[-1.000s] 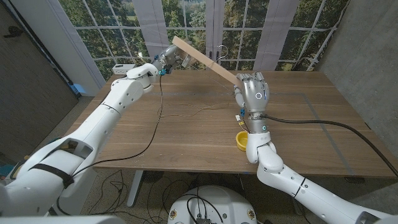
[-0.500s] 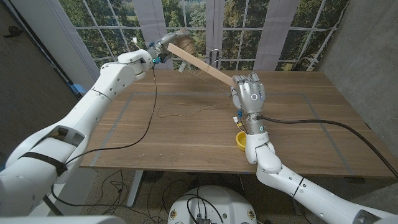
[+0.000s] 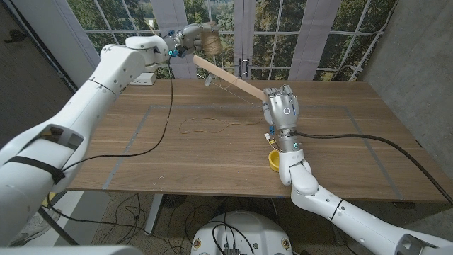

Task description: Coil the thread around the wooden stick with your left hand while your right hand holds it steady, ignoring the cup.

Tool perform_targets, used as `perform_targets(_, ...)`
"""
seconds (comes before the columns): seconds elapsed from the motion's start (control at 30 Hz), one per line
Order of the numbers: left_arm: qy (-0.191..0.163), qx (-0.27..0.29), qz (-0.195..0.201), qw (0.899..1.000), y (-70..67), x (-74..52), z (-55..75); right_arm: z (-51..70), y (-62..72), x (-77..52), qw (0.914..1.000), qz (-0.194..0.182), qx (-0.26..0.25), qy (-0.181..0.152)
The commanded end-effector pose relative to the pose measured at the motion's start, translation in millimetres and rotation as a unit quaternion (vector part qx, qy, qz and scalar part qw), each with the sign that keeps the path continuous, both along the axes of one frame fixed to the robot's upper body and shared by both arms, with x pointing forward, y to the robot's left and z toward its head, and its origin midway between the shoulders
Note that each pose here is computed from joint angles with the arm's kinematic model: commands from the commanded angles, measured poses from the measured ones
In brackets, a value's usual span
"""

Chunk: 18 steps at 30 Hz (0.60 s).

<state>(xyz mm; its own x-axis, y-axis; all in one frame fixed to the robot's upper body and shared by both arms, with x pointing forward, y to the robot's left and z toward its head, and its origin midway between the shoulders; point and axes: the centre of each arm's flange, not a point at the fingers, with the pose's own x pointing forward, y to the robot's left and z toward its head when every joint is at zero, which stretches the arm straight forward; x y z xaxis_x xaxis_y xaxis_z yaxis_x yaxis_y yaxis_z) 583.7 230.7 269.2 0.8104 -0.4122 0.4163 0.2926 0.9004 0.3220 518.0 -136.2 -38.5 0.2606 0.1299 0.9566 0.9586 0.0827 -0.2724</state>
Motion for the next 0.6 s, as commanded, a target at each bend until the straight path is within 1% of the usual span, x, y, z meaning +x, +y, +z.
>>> perform_targets(0.03, -0.014, 0.113, 0.038, 0.993, -10.7, -29.3, 39.4, -2.8, -0.4, 13.7, 0.9998, -0.008, -0.003, 0.015)
perform_targets(0.1, -0.020, 0.138, 0.037, 0.990, -13.8, -34.1, 45.2, -3.0, -1.3, 15.0, 0.9998, -0.009, -0.002, 0.017)
perform_targets(0.17, -0.032, 0.156, 0.051, 0.986, -16.5, -42.3, 50.7, -3.0, -2.5, 16.1, 0.9998, -0.010, 0.000, 0.018)
perform_targets(0.2, -0.040, 0.162, 0.049, 0.985, -17.8, -45.0, 52.9, -3.0, -2.9, 16.4, 0.9998, -0.011, 0.000, 0.019)
perform_targets(0.23, -0.035, 0.166, 0.044, 0.985, -18.8, -47.7, 54.3, -3.0, -3.5, 16.7, 0.9998, -0.011, 0.001, 0.019)
perform_targets(0.3, -0.044, 0.176, 0.045, 0.982, -21.0, -54.0, 57.6, -2.8, -4.6, 17.2, 0.9997, -0.011, 0.003, 0.020)
perform_targets(0.4, -0.051, 0.203, 0.049, 0.977, -24.6, -64.8, 62.7, -3.2, -6.7, 18.3, 0.9997, -0.012, 0.008, 0.021)
perform_targets(0.43, -0.057, 0.222, 0.051, 0.972, -27.4, -71.5, 65.0, -3.3, -7.9, 18.9, 0.9996, -0.014, 0.010, 0.022)
perform_targets(0.47, -0.060, 0.226, 0.049, 0.971, -28.9, -74.7, 65.0, -3.5, -8.7, 19.4, 0.9996, -0.013, 0.011, 0.023)
perform_targets(0.5, -0.061, 0.227, 0.049, 0.971, -28.9, -74.7, 65.0, -3.5, -8.7, 19.4, 0.9996, -0.013, 0.011, 0.023)
perform_targets(0.53, -0.069, 0.231, 0.036, 0.970, -31.9, -80.4, 64.6, -3.6, -9.7, 20.1, 0.9996, -0.014, 0.013, 0.023)
perform_targets(0.6, -0.072, 0.237, 0.021, 0.969, -35.0, -85.6, 64.7, -3.5, -10.2, 20.4, 0.9996, -0.013, 0.014, 0.022)
